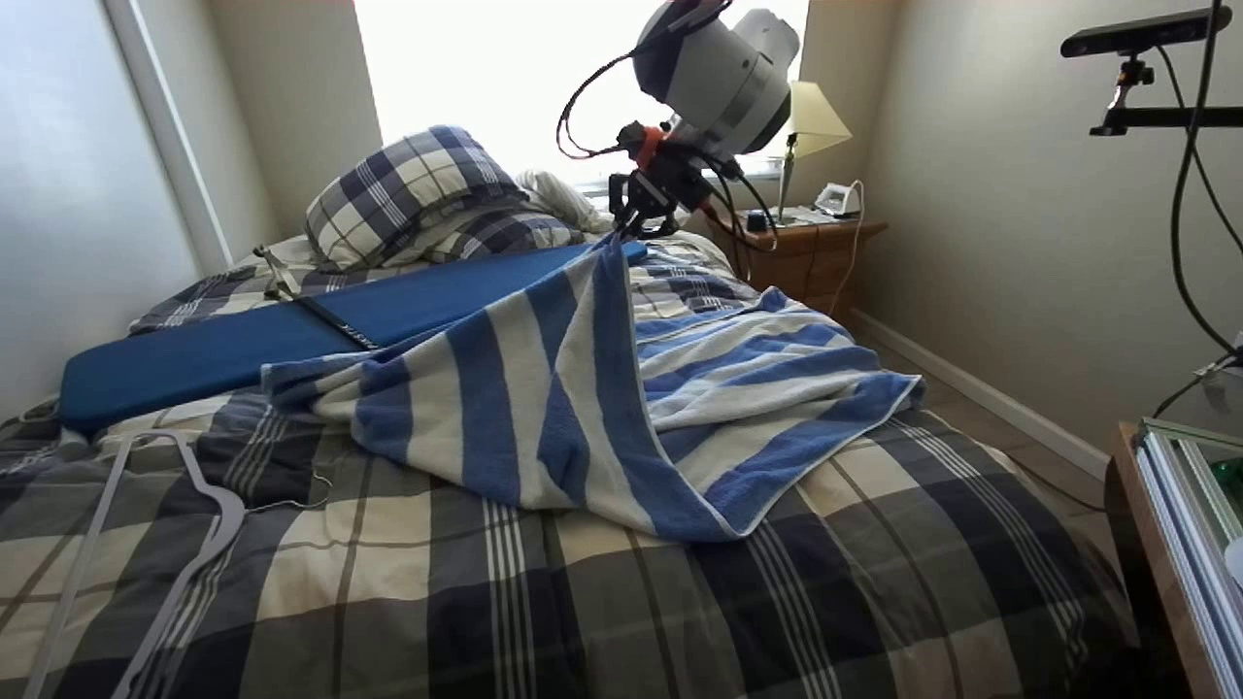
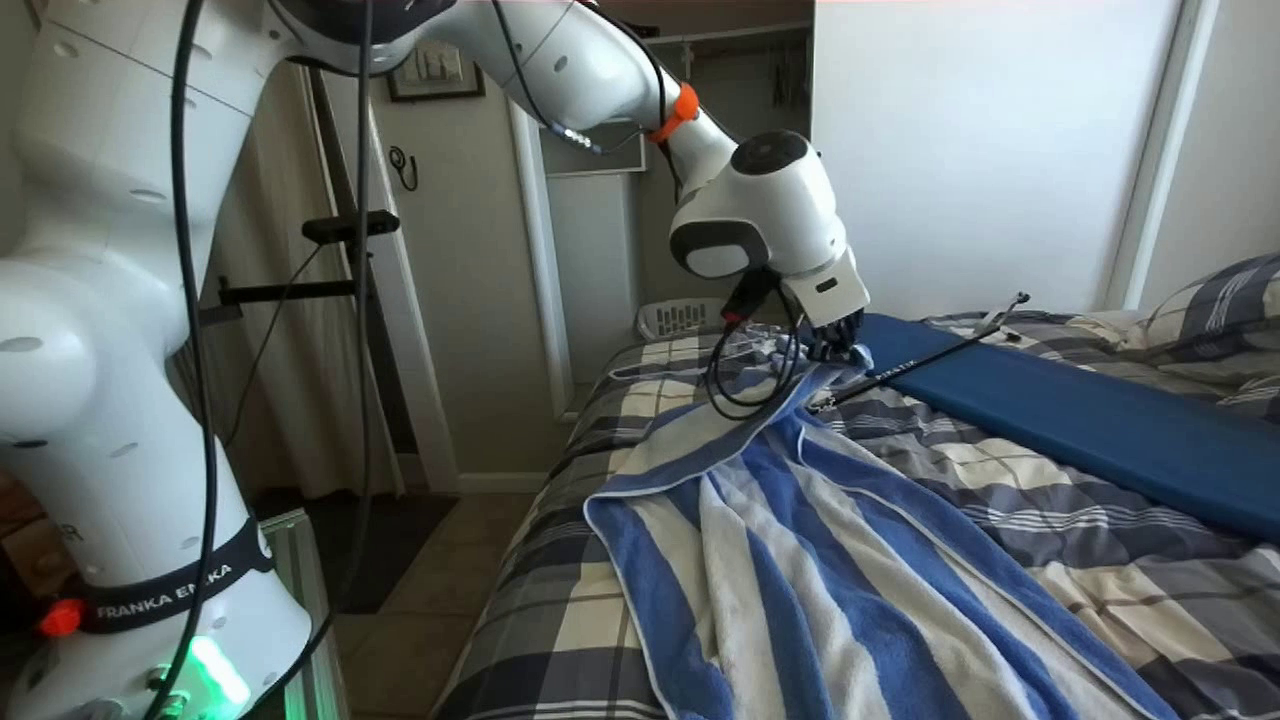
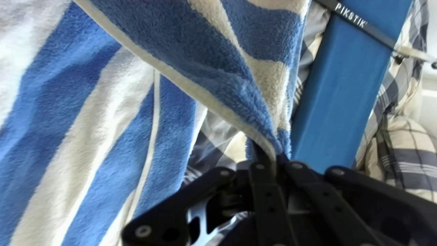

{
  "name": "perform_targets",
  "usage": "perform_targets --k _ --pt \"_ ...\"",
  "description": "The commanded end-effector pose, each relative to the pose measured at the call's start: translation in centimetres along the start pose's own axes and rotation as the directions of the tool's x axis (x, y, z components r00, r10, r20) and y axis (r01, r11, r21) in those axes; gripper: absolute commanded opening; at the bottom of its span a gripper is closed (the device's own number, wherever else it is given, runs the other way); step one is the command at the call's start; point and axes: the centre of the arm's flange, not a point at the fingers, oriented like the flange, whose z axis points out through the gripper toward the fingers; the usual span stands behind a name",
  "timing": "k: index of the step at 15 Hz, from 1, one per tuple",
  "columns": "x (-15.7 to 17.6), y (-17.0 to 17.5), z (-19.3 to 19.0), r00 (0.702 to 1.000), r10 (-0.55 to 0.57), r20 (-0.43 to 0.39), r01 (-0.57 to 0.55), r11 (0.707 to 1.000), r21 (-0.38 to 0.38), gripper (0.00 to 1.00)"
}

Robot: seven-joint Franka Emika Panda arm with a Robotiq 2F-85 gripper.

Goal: Fold the striped blue and white towel in half from left to right

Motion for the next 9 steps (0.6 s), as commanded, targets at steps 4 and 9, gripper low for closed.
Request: perform_targets --k 4,9 --pt "-2.0 10.9 -8.0 0.941 0.243 -0.236 -0.258 0.966 -0.032 0.01" --pt "-1.1 14.8 -7.4 0.896 0.305 -0.322 -0.339 0.939 -0.053 0.05"
